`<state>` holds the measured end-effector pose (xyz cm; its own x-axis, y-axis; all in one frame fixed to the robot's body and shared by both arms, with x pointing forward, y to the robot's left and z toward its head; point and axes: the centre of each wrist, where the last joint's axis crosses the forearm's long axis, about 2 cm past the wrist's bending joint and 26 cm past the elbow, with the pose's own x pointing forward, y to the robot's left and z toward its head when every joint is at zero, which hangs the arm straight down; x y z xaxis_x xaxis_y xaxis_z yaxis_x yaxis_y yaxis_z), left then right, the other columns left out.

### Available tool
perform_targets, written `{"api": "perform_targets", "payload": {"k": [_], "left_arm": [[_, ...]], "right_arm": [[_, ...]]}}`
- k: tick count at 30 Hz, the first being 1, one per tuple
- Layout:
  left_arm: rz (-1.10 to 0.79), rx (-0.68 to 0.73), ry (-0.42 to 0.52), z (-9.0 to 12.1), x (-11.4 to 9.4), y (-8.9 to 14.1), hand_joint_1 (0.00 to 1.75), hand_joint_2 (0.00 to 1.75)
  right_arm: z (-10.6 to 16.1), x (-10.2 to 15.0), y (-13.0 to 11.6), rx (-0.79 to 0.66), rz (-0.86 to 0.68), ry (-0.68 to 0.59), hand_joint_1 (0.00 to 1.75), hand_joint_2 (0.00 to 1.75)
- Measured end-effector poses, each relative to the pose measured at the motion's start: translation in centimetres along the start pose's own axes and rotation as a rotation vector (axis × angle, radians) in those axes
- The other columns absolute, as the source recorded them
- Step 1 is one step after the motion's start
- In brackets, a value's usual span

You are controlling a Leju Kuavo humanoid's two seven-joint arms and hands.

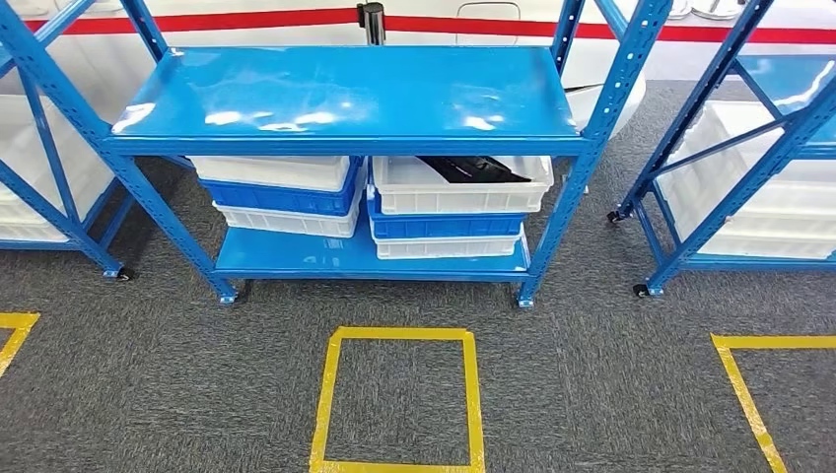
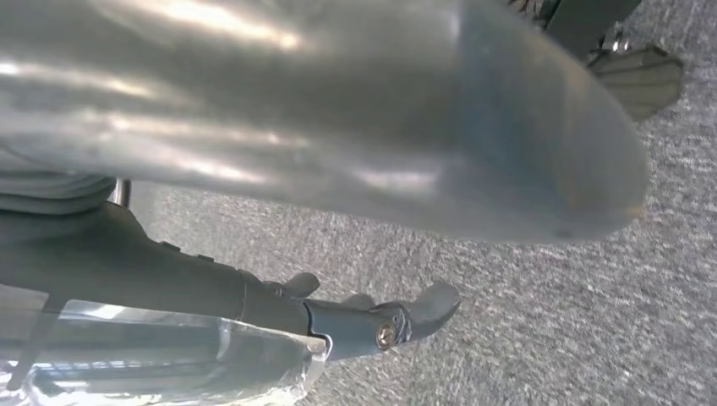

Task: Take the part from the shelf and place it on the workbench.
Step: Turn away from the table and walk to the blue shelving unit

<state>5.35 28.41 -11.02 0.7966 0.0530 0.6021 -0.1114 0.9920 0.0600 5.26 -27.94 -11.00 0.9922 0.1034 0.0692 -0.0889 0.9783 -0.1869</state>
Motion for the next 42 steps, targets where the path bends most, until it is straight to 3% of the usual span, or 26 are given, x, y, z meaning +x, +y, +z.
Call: {"api": "perform_targets", "payload": {"k": [16,20,21,25,30,31,34,35,42], "left_arm": [[-0.012,0.031,0.021,0.2,-0.2,-0.2,0.0,0.0],[-0.019,0.043,0.042,0.2,-0.2,-0.3,0.0,1.75],[-0.023,0.048,0.047,0.2,-0.2,-0.3,0.0,1.75],[-0.026,0.055,0.052,0.2,-0.2,-0.4,0.0,1.75],[-0.032,0.053,0.074,0.4,-0.5,-0.5,0.0,1.75],[-0.033,0.05,0.087,0.4,-0.6,-0.4,0.0,1.31],[-0.034,0.034,0.133,0.8,-1.2,-0.2,0.0,0.0],[-0.034,0.028,0.148,0.9,-1.4,-0.2,0.0,0.0],[-0.037,-0.017,0.248,1.6,-2.5,0.4,0.0,0.0]], "right_arm": [[0.0,0.0,-0.1,-0.067,0.051,0.008,0.0,0.0],[0.0,0.1,-0.1,-0.073,0.065,0.012,0.0,0.0],[0.0,0.1,-0.1,-0.075,0.071,0.015,0.0,0.0],[0.0,0.1,-0.1,-0.081,0.09,0.014,0.0,1.75],[0.0,-0.3,-0.1,-0.071,0.091,0.011,0.0,1.75],[0.0,-0.5,-0.1,-0.062,0.085,0.009,0.0,1.75],[-0.1,-1.3,-0.1,-0.033,0.058,-0.001,0.0,0.44],[-0.1,-1.6,-0.2,-0.023,0.047,-0.006,0.0,0.0],[-0.1,-3.1,-0.6,0.046,-0.024,-0.052,0.0,0.0]]}}
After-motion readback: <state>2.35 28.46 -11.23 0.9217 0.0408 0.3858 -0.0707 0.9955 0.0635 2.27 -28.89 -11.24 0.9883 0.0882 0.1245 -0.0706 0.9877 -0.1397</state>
